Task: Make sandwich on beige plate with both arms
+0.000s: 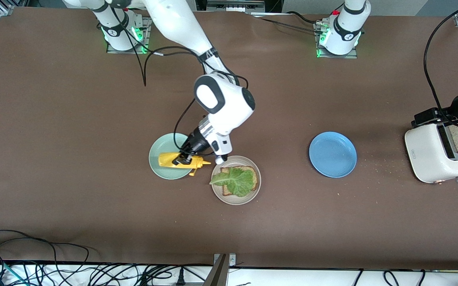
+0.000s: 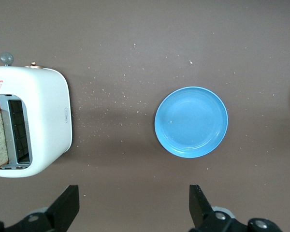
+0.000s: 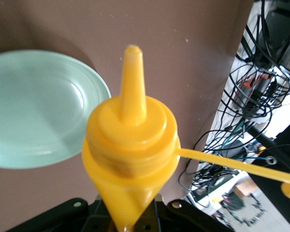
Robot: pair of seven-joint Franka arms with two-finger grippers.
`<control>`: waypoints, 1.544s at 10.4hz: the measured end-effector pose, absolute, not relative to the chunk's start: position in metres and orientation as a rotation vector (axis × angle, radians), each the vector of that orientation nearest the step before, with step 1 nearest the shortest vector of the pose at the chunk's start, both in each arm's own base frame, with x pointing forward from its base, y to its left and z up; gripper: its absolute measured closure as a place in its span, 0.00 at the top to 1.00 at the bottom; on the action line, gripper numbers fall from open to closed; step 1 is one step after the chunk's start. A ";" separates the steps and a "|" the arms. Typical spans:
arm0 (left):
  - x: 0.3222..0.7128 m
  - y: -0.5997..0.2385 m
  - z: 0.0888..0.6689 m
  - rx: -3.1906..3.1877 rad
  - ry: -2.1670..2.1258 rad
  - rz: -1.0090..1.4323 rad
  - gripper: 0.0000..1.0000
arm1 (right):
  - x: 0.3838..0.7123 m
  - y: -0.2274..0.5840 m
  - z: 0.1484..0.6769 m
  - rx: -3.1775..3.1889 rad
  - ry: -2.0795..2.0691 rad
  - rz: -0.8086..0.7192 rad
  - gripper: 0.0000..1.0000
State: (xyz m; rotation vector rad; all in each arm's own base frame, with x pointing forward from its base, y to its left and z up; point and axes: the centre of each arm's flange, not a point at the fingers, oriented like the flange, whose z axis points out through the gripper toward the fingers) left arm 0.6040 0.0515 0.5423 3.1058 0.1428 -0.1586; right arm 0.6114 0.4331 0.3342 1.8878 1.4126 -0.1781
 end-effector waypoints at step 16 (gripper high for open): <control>0.614 0.265 0.438 3.179 0.249 -0.188 1.00 | 0.632 -0.079 0.322 2.983 2.098 0.436 0.10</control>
